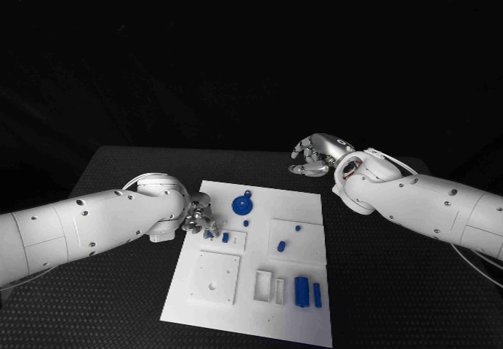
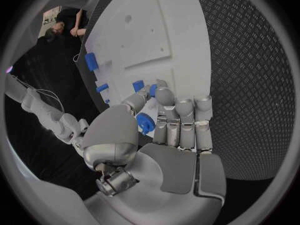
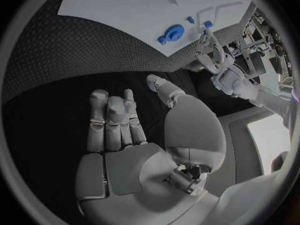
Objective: Assemble the parts on the task board
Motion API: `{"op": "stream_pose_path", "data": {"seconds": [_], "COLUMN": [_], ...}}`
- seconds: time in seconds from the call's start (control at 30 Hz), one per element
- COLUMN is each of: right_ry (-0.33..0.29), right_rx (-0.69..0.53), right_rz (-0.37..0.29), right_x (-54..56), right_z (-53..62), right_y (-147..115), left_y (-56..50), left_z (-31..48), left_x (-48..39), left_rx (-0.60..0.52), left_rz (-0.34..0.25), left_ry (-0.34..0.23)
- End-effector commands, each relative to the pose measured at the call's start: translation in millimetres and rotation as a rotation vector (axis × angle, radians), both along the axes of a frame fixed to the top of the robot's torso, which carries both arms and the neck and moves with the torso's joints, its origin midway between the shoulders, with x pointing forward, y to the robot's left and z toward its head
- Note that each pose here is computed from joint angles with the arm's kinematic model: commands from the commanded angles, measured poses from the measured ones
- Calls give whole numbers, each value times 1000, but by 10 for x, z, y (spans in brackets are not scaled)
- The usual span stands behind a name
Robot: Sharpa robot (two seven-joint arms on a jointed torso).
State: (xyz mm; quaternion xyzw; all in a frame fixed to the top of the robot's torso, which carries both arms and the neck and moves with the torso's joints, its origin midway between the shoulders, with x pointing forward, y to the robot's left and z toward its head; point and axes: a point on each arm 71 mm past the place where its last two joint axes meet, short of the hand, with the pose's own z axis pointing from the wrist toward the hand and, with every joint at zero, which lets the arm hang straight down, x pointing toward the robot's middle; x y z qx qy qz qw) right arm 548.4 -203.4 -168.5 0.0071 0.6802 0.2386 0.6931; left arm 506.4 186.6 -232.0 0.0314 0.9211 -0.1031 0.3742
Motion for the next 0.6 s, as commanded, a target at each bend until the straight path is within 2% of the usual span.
{"op": "stream_pose_path", "data": {"seconds": [0.03,0.23,0.6], "right_ry": [5,5,6], "right_rx": [-6,-6,-6], "right_rz": [11,13,14], "right_x": [-3,-2,-1], "right_z": [-7,-9,-11], "right_y": [13,22,31], "left_y": [-16,-47,-42], "left_z": [8,9,9], "left_x": [-1,4,32], "left_rx": [13,33,73], "left_rz": [-18,-34,-52], "left_ry": [28,46,88]}}
